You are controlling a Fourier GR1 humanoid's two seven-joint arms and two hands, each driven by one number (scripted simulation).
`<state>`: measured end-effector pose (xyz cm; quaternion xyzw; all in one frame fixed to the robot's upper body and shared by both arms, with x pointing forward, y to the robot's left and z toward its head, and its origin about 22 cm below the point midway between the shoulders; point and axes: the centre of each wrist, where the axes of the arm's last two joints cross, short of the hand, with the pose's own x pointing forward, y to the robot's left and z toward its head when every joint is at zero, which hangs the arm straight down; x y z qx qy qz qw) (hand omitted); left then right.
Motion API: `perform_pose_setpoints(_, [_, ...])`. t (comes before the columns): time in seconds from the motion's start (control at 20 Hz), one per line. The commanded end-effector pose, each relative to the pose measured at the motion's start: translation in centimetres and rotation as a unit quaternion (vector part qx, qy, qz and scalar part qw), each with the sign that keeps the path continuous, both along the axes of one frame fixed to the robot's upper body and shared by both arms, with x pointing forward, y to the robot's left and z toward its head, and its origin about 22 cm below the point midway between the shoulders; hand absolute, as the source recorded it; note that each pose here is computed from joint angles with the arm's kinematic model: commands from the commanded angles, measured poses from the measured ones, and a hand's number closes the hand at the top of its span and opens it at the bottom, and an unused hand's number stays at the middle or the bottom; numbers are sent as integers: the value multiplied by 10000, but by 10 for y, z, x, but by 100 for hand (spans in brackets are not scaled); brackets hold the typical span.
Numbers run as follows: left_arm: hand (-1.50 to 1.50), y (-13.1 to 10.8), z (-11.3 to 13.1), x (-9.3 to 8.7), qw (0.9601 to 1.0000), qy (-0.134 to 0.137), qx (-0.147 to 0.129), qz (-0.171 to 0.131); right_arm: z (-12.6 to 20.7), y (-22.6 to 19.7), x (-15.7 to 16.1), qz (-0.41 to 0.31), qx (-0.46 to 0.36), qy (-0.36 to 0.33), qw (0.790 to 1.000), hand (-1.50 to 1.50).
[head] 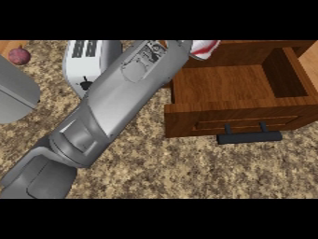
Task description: Pick up the can, place it into the drawer and close the drawer
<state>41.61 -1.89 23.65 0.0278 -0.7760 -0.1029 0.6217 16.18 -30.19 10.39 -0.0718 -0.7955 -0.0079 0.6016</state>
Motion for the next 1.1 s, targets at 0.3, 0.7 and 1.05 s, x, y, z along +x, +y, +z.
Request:
perform_pose_setpoints(0.3, [150, 0, -17, 10, 9997, 80, 224, 100, -6, 2, 13, 109, -47, -47, 9999, -150])
perform_pose_setpoints(0.7, [150, 4, -32, 14, 9978, -85, 526, 389, 5, 8, 25, 52, -55, -75, 9999, -150])
perform_pose_setpoints(1.05, [150, 8, -65, 9, 9960, -194, 770, 417, 10, 15, 22, 236, -75, -168, 9996, -150])
